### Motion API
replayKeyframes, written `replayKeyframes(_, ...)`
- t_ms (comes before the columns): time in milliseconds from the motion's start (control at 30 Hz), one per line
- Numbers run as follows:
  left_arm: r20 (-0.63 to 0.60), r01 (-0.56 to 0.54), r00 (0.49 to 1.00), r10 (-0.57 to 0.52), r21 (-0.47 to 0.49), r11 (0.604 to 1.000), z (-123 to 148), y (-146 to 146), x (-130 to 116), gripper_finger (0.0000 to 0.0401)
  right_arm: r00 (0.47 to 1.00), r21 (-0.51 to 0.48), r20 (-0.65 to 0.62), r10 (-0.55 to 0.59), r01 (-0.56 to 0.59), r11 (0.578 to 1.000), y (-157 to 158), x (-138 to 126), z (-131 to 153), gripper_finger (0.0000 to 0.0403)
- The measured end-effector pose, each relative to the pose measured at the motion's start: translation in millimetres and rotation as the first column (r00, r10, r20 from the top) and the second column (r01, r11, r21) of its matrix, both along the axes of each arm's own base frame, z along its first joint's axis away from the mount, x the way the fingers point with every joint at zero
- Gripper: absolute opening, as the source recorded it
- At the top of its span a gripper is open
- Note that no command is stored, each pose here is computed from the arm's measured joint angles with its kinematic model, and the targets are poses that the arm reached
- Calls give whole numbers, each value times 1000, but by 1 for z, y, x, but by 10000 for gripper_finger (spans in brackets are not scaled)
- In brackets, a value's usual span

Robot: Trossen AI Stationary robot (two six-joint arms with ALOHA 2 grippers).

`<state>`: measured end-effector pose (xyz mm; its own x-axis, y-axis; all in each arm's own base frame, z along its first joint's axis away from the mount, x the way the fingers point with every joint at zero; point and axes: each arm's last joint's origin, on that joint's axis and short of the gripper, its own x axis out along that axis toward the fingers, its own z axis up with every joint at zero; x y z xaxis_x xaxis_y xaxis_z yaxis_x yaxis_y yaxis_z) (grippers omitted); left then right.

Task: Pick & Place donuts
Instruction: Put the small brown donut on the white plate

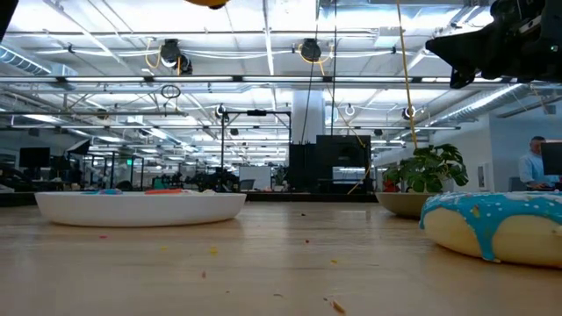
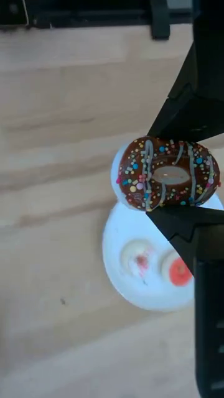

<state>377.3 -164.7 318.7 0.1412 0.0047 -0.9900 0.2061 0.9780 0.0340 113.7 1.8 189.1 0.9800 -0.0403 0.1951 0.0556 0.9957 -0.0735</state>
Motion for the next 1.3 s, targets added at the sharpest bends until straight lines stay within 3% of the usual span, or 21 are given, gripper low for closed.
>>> replayKeyframes(300,138,-49,989,45,27,998,46,25,-21,150,1000,0,-11,0,0,1000,0,0,-1,0)
replayKeyframes(433,150,-104,984,95,48,993,50,36,-30,150,1000,15,-10,3,-3,1000,0,0,-1,0)
replayKeyframes(600,67,-150,987,146,68,986,19,47,-41,150,1000,22,-10,5,-4,1000,0,0,-1,0)
replayKeyframes(800,91,-168,981,172,-47,985,-23,59,-52,150,1000,20,-10,3,-3,1000,0,0,-1,0)
replayKeyframes(933,57,-219,974,221,-35,975,-47,67,-63,150,1000,19,-3,2,-2,1000,0,0,0,0)
replayKeyframes(1067,13,-290,957,291,-20,957,-61,72,-68,150,1000,18,-3,1,-1,1000,0,0,0,0)
replayKeyframes(1300,41,-280,959,282,-45,959,-68,69,-65,150,1000,18,-3,1,-1,1000,0,0,0,0)
